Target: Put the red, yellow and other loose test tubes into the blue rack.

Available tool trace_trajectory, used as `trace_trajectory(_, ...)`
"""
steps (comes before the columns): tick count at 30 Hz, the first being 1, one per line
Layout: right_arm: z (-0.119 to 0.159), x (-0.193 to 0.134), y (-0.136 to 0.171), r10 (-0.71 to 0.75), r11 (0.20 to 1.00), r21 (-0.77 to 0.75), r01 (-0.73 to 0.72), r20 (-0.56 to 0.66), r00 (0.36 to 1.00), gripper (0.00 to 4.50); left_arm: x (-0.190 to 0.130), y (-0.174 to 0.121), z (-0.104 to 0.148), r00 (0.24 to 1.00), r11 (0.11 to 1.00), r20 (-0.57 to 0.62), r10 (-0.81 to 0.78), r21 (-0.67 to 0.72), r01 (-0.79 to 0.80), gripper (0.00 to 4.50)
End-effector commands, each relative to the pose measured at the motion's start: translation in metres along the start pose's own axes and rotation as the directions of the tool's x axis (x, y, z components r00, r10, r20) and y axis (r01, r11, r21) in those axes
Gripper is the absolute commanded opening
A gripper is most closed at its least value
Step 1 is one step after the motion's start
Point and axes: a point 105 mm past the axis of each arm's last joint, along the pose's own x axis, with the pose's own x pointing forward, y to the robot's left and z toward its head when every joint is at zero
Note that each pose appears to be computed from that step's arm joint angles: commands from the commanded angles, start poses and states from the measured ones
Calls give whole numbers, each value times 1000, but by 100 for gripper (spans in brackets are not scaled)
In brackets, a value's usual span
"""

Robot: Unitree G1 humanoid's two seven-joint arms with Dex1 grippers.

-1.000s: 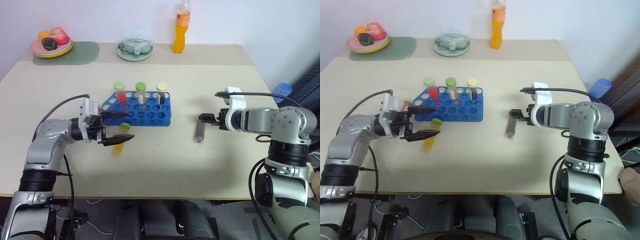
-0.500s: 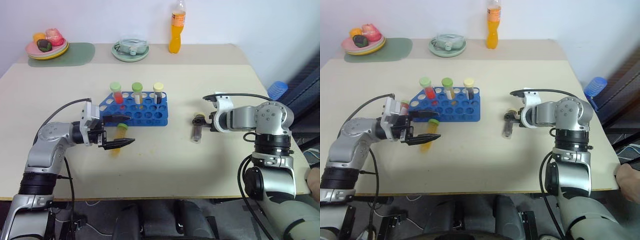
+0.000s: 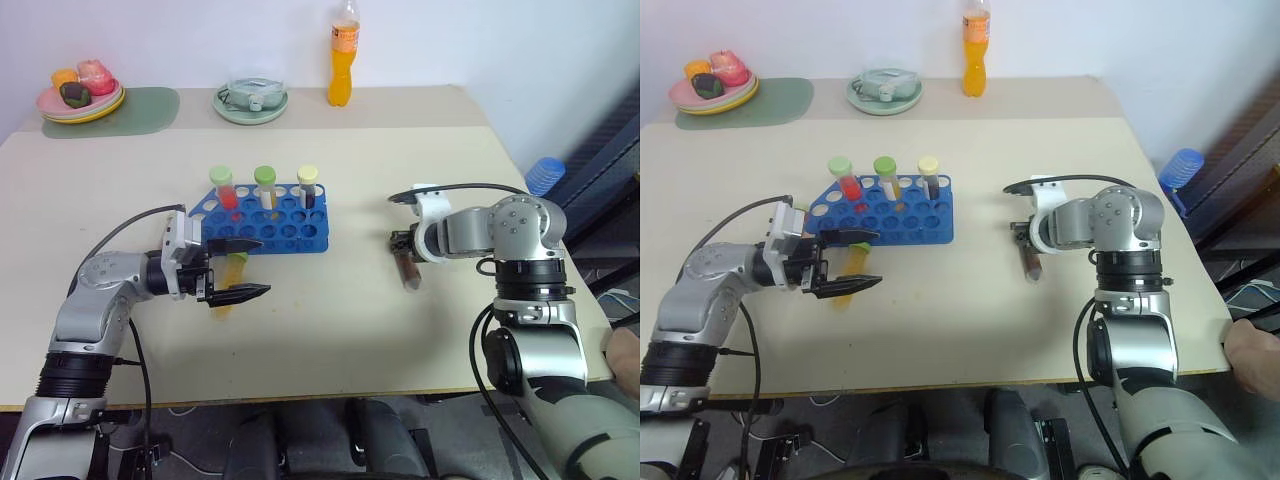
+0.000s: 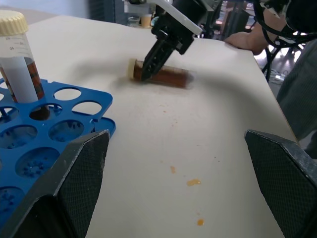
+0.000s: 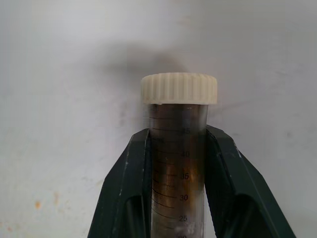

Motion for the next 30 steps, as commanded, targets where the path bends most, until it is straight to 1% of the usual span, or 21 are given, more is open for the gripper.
trace_trajectory(1,12,-24,16,112,978,-191,-83,145,983,81,-3,-1,6,1000,1000,20,16,21,-16,450)
trace_trajectory(2,17,-32,25,195,958,-250,-140,210,958,81,-4,-1,6,1000,1000,21,23,18,-24,450)
trace_trajectory(3,20,-41,36,296,931,-295,-216,262,919,81,-4,-1,5,999,999,22,28,16,-29,450)
trace_trajectory(4,22,-50,45,387,901,-323,-291,290,875,81,-5,-1,4,999,999,22,32,14,-32,450)
trace_trajectory(5,22,-60,53,460,863,-377,-336,313,831,81,-6,-1,3,999,999,25,40,10,-40,450)
trace_trajectory(6,21,-65,57,501,836,-416,-356,318,805,81,-7,-1,2,999,999,28,46,6,-46,450)
trace_trajectory(7,22,-71,61,532,809,-474,-347,340,776,81,-8,0,1,998,999,31,54,3,-54,450)
trace_trajectory(9,34,-85,74,612,758,-572,-312,460,643,81,-12,1,-6,995,995,36,95,-9,-95,450)
trace_trajectory(11,44,-92,82,640,744,-624,-241,559,527,81,-17,2,-12,990,991,46,135,-18,-135,450)
trace_trajectory(12,47,-90,87,644,742,-635,-216,584,494,81,-19,2,-14,987,988,47,153,-15,-152,450)
trace_trajectory(14,51,-84,95,642,744,-647,-168,622,449,81,-22,6,-15,977,979,70,204,-17,-203,450)
trace_trajectory(15,55,-83,101,648,746,-647,-155,654,390,81,-24,8,-16,968,971,81,239,-28,-238,450)
trace_trajectory(17,59,-81,111,652,752,-642,-148,692,310,81,-28,8,-21,962,964,60,267,-5,-267,450)
trace_trajectory(20,59,-68,123,658,748,-656,-103,710,250,81,-34,16,-21,933,936,77,351,-10,-351,450)
trace_trajectory(24,63,-56,130,633,772,-628,-97,747,202,81,-39,20,-15,912,917,99,397,5,-399,450)
trace_trajectory(30,67,-35,136,619,782,-619,-69,759,201,81,-47,18,-6,900,904,107,422,23,-427,450)
